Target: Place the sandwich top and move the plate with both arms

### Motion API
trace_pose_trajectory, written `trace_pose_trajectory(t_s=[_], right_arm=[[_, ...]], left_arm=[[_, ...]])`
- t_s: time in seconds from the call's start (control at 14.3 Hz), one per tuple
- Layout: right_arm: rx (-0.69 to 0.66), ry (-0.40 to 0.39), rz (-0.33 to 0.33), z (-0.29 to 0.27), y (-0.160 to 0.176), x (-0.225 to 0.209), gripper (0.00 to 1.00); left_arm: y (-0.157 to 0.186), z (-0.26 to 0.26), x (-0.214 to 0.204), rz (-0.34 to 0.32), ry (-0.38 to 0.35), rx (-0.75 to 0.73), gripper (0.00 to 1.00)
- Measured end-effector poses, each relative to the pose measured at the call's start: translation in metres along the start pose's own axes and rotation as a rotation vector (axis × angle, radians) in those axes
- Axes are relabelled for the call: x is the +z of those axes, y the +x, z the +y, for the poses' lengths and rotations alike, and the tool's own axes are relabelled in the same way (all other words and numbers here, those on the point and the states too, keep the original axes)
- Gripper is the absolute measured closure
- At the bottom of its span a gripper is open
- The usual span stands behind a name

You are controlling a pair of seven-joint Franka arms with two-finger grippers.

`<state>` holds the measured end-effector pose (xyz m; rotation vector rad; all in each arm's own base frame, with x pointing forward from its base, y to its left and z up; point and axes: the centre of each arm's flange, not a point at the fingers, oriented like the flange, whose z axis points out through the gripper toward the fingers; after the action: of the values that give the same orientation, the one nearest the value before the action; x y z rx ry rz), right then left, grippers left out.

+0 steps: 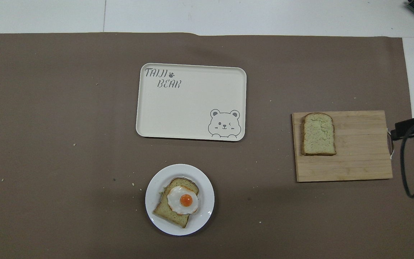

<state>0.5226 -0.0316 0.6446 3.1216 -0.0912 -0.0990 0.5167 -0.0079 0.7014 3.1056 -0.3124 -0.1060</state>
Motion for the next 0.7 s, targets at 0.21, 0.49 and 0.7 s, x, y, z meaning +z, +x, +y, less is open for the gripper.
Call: trace_pose_trajectory(t_s=[0.21,0.49,0.7], right_arm=[[0.000,0.000,0.000,0.0000,0.0000,0.0001,0.00],[0.000,0.000,0.000,0.0000,0.0000,0.0001,0.00],[0.000,0.000,0.000,0.0000,0.0000,0.0001,0.00]], left_arm=[[-0.0010,0.0002,0.0002,-0.001,0.000,0.000,0.00],[-0.0009,0.0002,0.0014,-0.004,-0.001,0.000,0.00],[-0.0009,0.0002,0.0015,-0.004,-0.001,0.000,0.00]])
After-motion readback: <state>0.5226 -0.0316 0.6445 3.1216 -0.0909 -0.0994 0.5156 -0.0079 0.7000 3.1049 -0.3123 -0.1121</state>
